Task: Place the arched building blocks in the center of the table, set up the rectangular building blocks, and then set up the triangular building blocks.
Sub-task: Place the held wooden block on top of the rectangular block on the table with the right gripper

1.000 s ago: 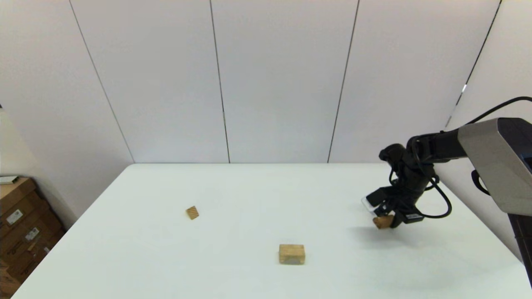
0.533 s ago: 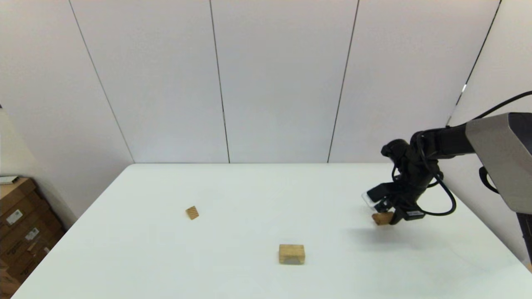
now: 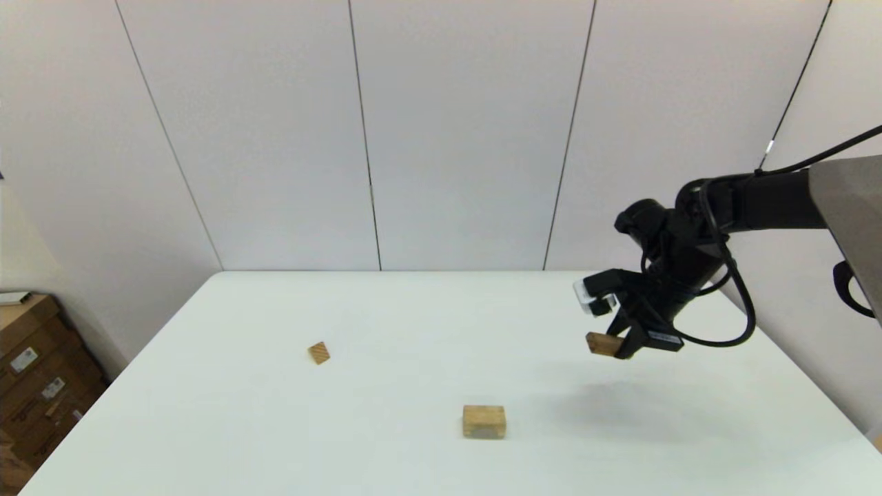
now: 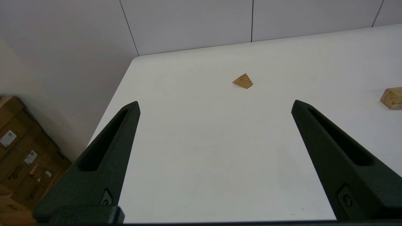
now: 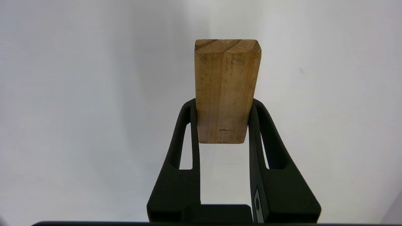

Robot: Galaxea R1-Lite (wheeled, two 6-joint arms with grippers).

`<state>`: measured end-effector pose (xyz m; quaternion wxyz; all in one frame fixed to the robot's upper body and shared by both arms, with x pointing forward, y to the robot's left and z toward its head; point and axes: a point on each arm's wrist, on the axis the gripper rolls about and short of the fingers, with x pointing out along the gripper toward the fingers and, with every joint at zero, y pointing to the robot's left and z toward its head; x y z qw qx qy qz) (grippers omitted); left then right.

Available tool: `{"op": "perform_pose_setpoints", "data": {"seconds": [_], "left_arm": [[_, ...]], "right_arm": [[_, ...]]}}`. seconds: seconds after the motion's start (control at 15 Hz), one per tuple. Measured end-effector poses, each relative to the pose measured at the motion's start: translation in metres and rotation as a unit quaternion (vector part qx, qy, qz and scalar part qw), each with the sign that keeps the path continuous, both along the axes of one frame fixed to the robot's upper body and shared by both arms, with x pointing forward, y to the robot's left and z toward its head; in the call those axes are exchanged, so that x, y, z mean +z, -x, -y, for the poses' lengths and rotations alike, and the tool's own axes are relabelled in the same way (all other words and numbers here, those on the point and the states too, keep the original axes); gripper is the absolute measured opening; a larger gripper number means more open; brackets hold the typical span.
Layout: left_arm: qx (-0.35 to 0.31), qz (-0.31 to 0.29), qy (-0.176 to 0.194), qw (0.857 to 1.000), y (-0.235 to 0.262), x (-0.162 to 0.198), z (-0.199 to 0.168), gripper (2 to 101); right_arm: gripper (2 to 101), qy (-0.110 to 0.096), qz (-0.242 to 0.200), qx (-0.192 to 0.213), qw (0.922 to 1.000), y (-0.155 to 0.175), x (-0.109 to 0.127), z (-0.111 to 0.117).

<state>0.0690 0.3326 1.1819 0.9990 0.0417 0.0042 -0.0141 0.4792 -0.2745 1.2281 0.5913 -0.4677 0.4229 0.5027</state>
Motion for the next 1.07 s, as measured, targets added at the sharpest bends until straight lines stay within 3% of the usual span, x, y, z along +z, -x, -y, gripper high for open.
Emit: {"op": "perform_pose_setpoints", "data": {"seconds": [0.47, 0.73, 1.07], "left_arm": [[0.0, 0.0, 0.0, 1.0, 0.0, 0.0, 0.0, 97.8], [0.0, 0.0, 0.0, 1.0, 0.0, 0.0, 0.0, 97.8], [0.0, 0.0, 0.0, 1.0, 0.0, 0.0, 0.0, 97.8]], "right_arm": [[24.2, -0.005, -0.049, 0.028, 0.9984, 0.057, 0.028, -0.098], [24.2, -0.01, -0.07, 0.019, 0.9973, 0.078, 0.024, -0.143], [24.2, -0.011, -0.085, 0.002, 0.9963, 0.082, 0.009, -0.178]]}}
